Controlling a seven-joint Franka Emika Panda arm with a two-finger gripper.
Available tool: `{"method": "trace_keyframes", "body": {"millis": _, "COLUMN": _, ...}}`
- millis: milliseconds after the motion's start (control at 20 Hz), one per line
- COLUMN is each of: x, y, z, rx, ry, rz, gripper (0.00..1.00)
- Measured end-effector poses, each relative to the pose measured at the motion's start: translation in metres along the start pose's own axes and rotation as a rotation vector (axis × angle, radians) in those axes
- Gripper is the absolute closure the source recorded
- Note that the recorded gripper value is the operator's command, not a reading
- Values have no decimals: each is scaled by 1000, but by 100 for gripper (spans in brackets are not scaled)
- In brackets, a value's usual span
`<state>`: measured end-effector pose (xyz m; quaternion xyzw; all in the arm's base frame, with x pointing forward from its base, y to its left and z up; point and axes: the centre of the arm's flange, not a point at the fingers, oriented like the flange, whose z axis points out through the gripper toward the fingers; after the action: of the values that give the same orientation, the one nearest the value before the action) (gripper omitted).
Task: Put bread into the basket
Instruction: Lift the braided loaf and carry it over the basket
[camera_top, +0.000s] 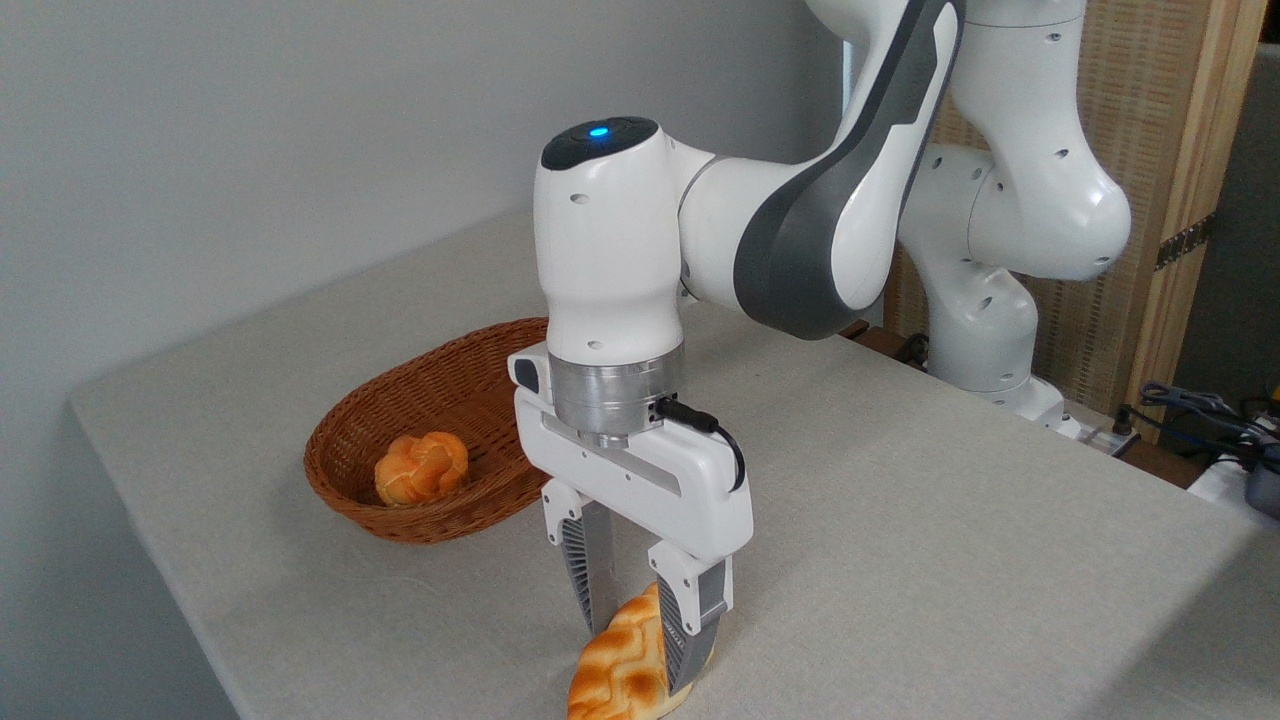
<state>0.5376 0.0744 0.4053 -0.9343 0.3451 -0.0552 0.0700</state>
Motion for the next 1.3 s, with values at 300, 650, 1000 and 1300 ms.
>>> {"method": "trace_keyframes", "body": {"millis": 300, "x": -1, "y": 1, "z": 1, "rx": -4, "ry": -4, "rz": 0, "gripper": 57}}
{"method": "trace_keyframes", "body": {"millis": 650, "x": -2, "y": 1, "z": 1, "rx": -16, "ry": -16, "rz": 0, "gripper": 62}}
{"method": "trace_keyframes", "body": {"millis": 1000, "x": 1, "y": -4, "z": -25, "rx": -71, "ry": -31, "rz": -32, "gripper": 64}}
{"method": "trace_keyframes", "body": {"millis": 1300, "x": 29, "y": -4, "z": -117, "rx": -178, "ry": -47, "rz": -26, "gripper": 63}}
